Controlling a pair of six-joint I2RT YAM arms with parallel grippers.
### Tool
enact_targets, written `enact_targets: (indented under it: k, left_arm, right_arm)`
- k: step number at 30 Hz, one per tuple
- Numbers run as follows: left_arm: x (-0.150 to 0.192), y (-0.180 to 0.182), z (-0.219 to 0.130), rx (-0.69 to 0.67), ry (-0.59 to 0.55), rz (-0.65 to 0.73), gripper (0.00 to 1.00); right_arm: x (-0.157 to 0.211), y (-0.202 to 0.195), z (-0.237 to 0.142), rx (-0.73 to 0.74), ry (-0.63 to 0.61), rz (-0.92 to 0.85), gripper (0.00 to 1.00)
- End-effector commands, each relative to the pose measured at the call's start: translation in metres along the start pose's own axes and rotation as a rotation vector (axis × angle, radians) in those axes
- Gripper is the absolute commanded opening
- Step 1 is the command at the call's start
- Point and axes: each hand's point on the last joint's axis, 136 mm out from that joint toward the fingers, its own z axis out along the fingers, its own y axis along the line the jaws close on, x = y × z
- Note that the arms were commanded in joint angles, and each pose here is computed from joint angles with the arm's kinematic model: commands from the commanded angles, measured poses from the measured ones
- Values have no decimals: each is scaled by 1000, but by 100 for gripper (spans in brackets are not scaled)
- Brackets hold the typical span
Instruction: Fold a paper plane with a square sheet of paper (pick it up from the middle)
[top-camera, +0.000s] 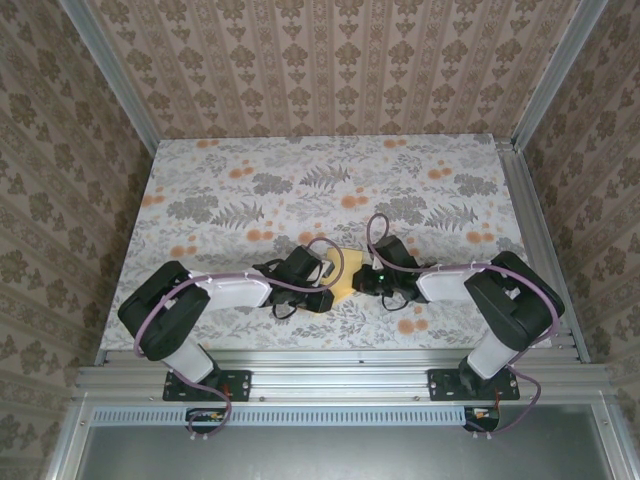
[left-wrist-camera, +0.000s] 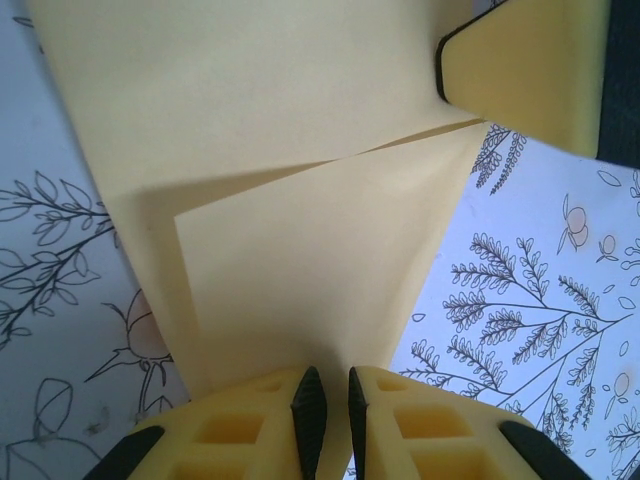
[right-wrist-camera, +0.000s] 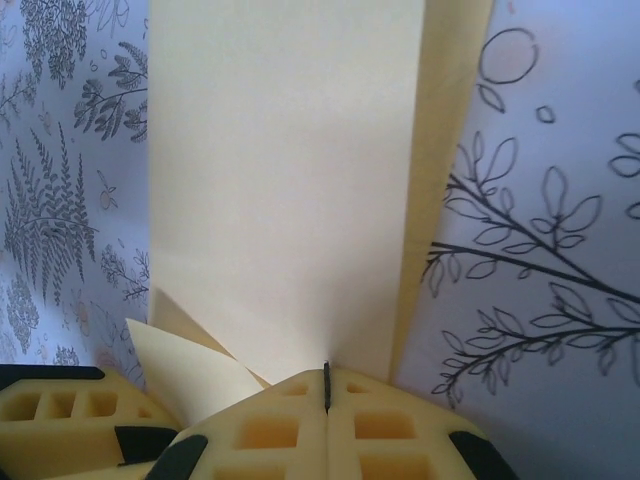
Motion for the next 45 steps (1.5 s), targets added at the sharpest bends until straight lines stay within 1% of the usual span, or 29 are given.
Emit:
enact_targets:
  k: [1,5,8,10,13,14,17,20,24,27,32,38,40,45]
  left_arm:
    - [94,57,6,-217,305,-67,22]
    - [89,47,7,-204,298,-51,23]
    - [86,36,9,-160,286,-78,23]
    - [80,24,13,-100,260,-108,24]
    - [73,14,15,-62,232,-127,24]
    - [69,9,15,-42,221,-134,24]
    - [62,-1,16,7,198,-162,24]
    - [53,-12,17,55,170,-186,24]
    - [45,-21,12,78,139,-195,24]
    - [37,-27,4,92,116,-189,26]
    - [21,-38,-9,113,72,-163,28]
    - [-1,-50,-25,145,9,-138,32]
    - [-3,-48,-29,133,11,-126,33]
    - [9,-26,-29,44,72,-105,32]
  right_arm:
    - [3,-38,-7,131,-2,18,3]
    - [1,-34,-8,115,6,13,3]
    - [-4,-24,-16,81,-2,7,7]
    - [-10,-18,-28,71,-18,7,12]
    - [-13,-17,-46,55,-32,29,22]
    - [-10,-16,-51,47,-18,46,26]
    - [2,-12,-55,17,28,93,33]
    - [15,-12,-56,7,69,161,37]
    - [23,-17,-56,42,82,168,40]
    - [25,-12,-50,15,96,163,42]
    - [30,-7,-34,-4,130,165,42]
    - [33,-4,-30,-11,151,162,42]
    - [32,-1,-30,-23,152,157,42]
    - [34,8,-32,-52,167,161,41]
